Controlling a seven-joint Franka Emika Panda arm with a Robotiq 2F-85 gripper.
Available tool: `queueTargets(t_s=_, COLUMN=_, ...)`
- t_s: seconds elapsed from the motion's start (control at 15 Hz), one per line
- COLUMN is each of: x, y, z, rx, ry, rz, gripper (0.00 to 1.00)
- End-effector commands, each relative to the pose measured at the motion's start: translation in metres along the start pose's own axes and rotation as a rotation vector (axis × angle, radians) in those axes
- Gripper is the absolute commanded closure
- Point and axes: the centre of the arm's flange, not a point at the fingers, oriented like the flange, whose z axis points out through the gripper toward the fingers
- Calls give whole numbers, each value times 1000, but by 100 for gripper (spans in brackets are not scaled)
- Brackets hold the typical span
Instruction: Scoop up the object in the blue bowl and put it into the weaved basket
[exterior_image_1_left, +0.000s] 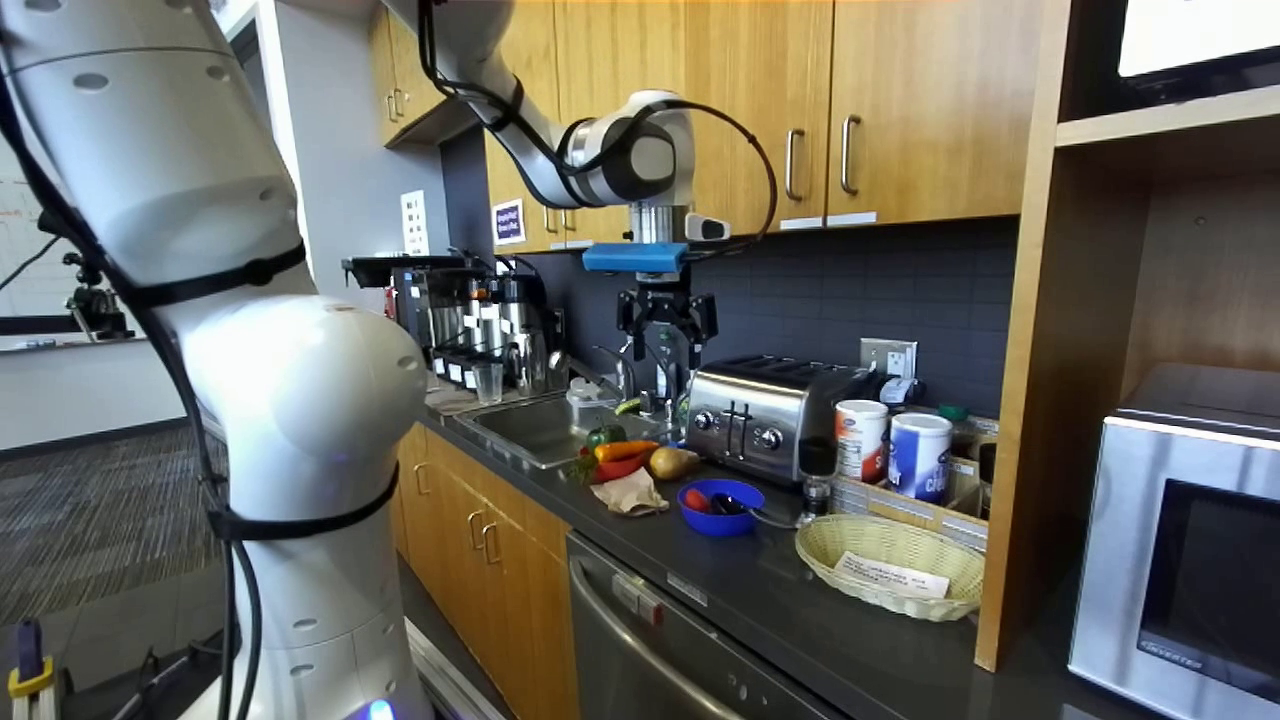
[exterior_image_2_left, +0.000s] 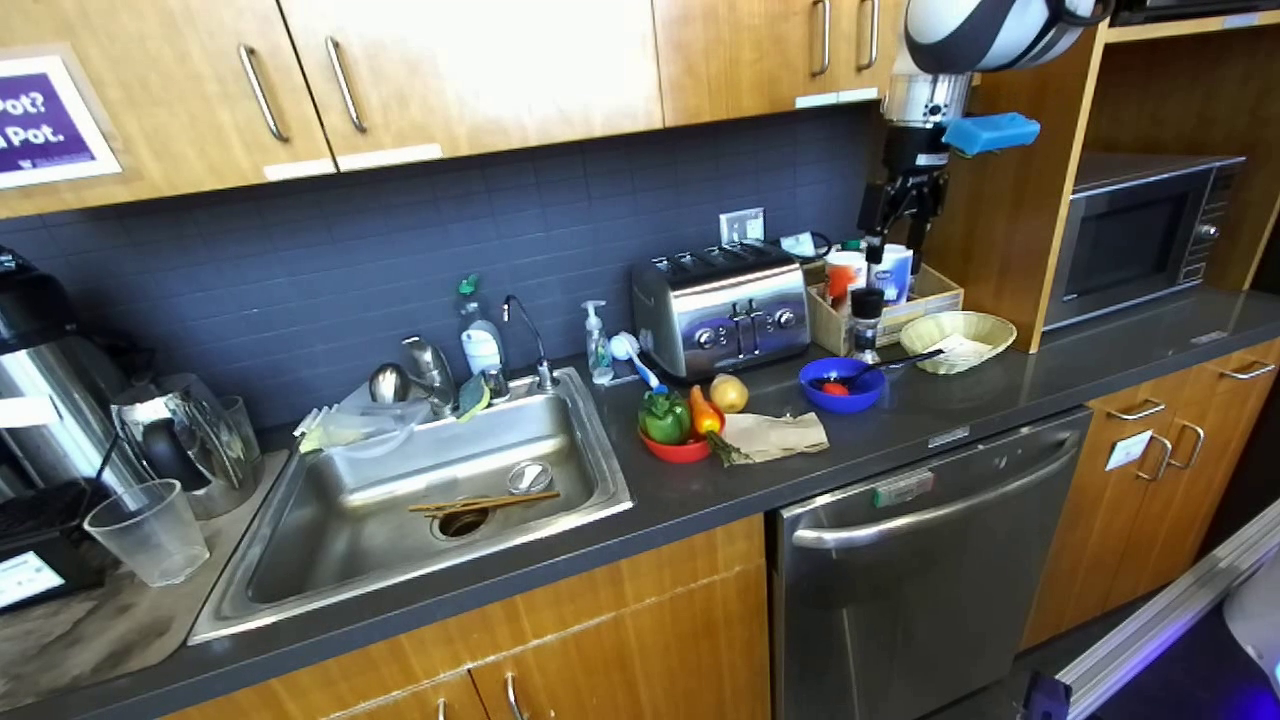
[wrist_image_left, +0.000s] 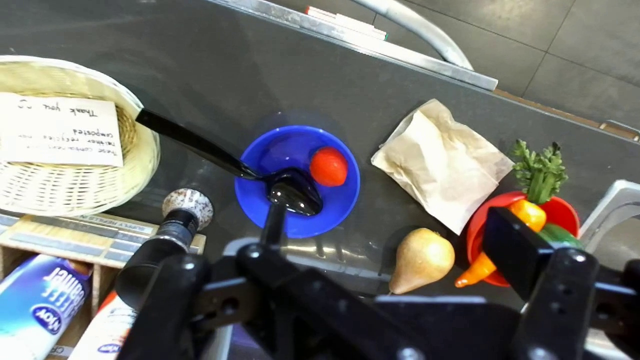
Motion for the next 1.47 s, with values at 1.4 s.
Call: queueTargets(t_s=1.4, x=8, y=67, z=91, rx=-201, ry=-132, rz=-554, gripper=0)
